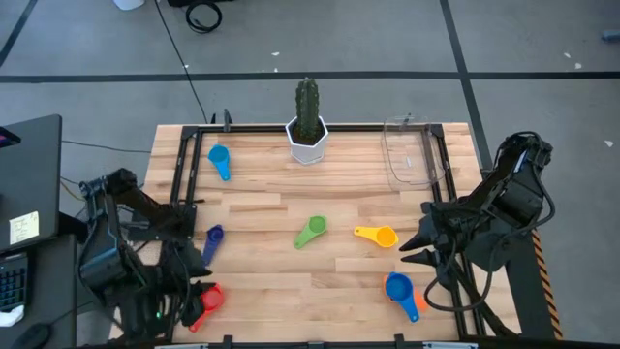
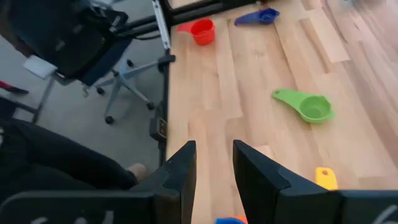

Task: Nest measuring cups in basket
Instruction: Move the red measuring cup to the center of the table

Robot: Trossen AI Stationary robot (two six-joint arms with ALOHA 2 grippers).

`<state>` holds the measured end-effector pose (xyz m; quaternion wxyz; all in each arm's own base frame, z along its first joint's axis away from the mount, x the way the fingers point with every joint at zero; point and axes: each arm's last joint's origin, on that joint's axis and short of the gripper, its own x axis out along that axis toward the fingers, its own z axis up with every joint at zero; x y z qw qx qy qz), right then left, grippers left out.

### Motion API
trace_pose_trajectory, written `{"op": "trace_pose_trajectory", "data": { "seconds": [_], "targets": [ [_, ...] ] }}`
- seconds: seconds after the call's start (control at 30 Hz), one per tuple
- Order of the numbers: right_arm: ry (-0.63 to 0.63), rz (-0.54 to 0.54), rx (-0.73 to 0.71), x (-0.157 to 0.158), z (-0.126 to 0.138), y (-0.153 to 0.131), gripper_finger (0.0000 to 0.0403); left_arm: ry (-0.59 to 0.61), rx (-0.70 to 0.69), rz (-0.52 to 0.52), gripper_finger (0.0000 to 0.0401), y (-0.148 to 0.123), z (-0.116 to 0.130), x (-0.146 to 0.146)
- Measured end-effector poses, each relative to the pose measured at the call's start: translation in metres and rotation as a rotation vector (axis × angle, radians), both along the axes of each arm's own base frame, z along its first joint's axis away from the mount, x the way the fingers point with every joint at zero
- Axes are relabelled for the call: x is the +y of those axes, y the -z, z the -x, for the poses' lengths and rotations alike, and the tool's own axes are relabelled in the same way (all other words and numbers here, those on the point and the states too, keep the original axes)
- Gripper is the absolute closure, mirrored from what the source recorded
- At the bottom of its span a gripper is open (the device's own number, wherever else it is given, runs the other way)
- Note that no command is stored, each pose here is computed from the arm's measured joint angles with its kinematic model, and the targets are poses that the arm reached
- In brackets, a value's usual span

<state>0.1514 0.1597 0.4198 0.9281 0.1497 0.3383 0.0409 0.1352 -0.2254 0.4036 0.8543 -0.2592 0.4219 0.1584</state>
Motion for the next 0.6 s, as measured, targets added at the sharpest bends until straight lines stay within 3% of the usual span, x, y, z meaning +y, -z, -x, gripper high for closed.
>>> {"op": "trace_pose_trajectory", "data": {
  "seconds": [0.27,0.5,0.6],
  "targets": [
    [-0.001,-0.074,-0.061,0.005,-0.004,-0.007,0.0293,-0.094,0.126,0.07,0.0255,0.029,0.009,-0.04],
    [0.001,-0.104,-0.083,0.006,-0.005,-0.009,0.0293,0.011,0.24,-0.068,0.0255,0.067,0.007,-0.074],
    [0.0,-0.122,-0.099,0.007,-0.006,-0.011,0.0293,0.034,0.252,-0.078,0.0255,0.08,0.003,-0.087]
  ]
}}
